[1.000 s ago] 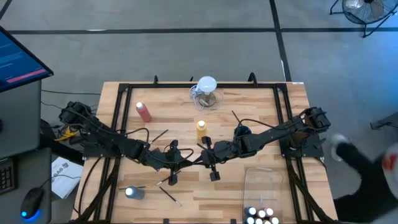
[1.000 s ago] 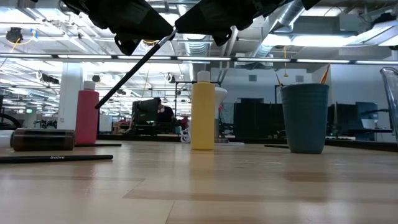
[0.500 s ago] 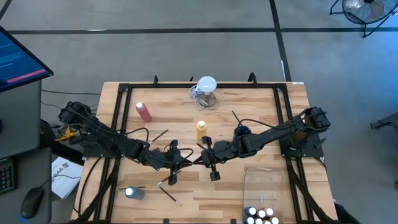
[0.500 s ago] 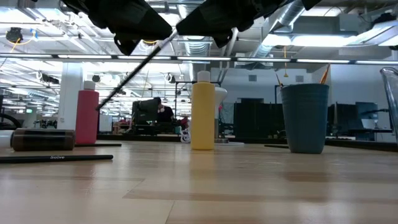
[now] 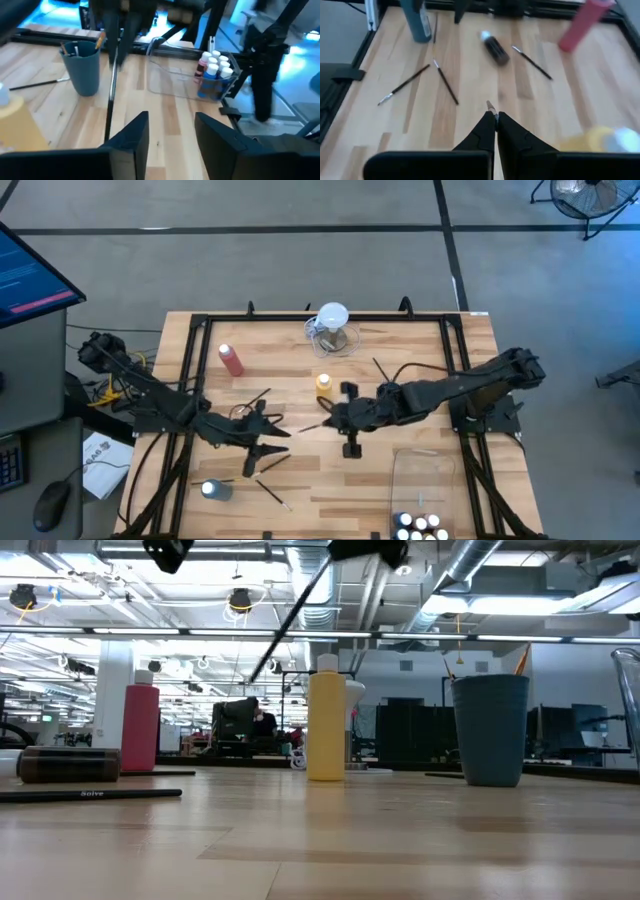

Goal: Pick & Place Paint Supplies
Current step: Put the black silver paintbrush into the blue cup

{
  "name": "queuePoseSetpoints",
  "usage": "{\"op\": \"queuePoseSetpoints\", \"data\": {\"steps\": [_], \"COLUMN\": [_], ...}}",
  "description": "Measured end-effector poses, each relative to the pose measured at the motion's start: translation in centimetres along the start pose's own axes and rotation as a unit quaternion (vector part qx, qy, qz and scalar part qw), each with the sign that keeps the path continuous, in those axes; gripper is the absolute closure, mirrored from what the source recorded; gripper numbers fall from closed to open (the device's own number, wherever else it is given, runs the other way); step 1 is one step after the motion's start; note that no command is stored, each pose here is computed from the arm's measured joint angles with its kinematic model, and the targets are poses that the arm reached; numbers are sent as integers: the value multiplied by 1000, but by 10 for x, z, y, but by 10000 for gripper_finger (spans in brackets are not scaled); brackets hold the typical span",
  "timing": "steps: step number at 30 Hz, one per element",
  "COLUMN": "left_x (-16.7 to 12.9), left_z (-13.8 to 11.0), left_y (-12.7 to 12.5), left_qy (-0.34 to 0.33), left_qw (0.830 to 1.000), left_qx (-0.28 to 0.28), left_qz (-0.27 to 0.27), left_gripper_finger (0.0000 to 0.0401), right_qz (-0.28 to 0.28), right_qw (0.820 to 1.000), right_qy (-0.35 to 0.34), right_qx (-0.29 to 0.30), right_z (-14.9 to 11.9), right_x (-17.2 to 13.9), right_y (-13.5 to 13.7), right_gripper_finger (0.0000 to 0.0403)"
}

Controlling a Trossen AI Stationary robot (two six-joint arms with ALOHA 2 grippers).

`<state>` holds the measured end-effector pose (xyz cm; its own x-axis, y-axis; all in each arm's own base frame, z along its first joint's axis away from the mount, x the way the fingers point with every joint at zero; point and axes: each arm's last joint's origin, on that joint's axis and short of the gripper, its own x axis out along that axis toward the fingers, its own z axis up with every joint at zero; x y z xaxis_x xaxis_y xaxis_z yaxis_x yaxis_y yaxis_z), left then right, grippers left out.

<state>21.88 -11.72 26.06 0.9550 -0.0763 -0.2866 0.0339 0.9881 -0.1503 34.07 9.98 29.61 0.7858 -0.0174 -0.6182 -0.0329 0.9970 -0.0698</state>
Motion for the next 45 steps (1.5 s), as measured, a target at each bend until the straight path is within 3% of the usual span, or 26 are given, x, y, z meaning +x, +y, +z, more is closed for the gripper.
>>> {"op": "queuePoseSetpoints", "data": {"steps": [7, 15, 17, 24, 45], "left_x": [-3, -7, -12, -21, -22], "left_z": [-21, -10, -5, 1, -1], "left_y": [5, 5, 5, 3, -1], "left_qy": [22, -23, -38, -51, -45], "left_qw": [1000, 1000, 999, 998, 998], "left_qx": [-1, -18, -14, -9, -3], "left_qz": [9, -7, -12, -39, -49], "left_gripper_finger": [272, 274, 274, 274, 274], "right_qz": [-66, -189, -211, -189, -201], "right_qw": [993, 951, 938, 932, 932], "right_qy": [87, 206, 230, 255, 247], "right_qx": [45, 131, 153, 177, 172], "right_z": [29, 18, 12, 9, 9], "right_x": [-71, -122, -125, -119, -120], "right_y": [-3, -12, -14, -14, -18], "right_gripper_finger": [403, 403, 403, 403, 403]}}
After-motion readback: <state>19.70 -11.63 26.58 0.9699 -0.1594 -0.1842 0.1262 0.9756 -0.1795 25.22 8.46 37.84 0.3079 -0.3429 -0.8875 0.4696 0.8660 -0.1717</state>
